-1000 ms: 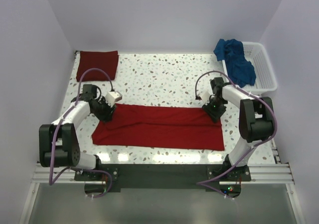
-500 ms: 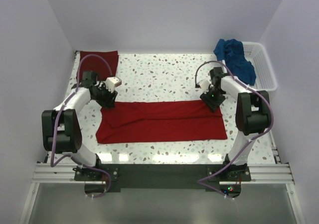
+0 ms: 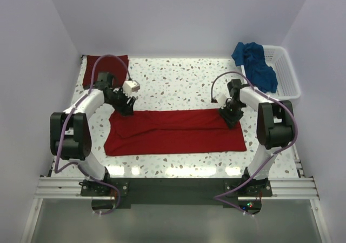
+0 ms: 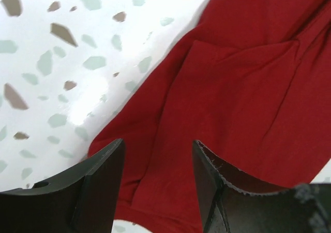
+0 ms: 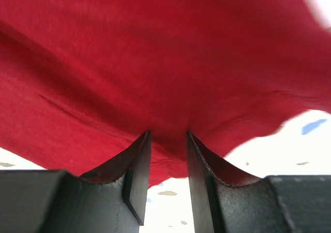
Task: Fold and stack the t-shirts
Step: Fold the tshirt
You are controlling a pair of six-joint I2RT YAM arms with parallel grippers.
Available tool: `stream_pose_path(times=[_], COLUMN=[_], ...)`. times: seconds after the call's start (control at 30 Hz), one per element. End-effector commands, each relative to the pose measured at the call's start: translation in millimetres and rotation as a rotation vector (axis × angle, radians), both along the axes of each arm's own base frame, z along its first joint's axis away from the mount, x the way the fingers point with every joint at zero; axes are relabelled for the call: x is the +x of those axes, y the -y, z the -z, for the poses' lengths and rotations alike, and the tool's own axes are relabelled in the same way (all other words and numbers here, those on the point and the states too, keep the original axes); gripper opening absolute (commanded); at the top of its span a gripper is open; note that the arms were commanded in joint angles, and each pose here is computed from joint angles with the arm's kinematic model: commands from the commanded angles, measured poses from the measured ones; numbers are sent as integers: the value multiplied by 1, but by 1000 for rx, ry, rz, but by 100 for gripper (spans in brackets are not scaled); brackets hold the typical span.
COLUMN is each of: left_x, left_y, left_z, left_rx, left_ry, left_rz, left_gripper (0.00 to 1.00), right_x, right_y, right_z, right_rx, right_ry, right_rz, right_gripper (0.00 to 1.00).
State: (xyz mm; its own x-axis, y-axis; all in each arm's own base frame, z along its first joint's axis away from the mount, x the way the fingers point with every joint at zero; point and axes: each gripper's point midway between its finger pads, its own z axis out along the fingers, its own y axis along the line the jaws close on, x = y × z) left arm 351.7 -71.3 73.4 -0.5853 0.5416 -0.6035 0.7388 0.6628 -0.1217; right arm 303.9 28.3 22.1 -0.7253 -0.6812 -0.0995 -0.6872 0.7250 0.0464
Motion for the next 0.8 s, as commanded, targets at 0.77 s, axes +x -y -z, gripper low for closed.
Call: stream_pose_path(times=[0.77], left_x=[-10], left_y=[107], left_z=[-20], left_rx=[82], left_ry=[231], left_rz=[939], left_gripper=[55], right_x=[-11], right_y=[-3], right_z=[-5], right_rx=[15], right_ry=[-11], right_rz=[-26], right_gripper=[34])
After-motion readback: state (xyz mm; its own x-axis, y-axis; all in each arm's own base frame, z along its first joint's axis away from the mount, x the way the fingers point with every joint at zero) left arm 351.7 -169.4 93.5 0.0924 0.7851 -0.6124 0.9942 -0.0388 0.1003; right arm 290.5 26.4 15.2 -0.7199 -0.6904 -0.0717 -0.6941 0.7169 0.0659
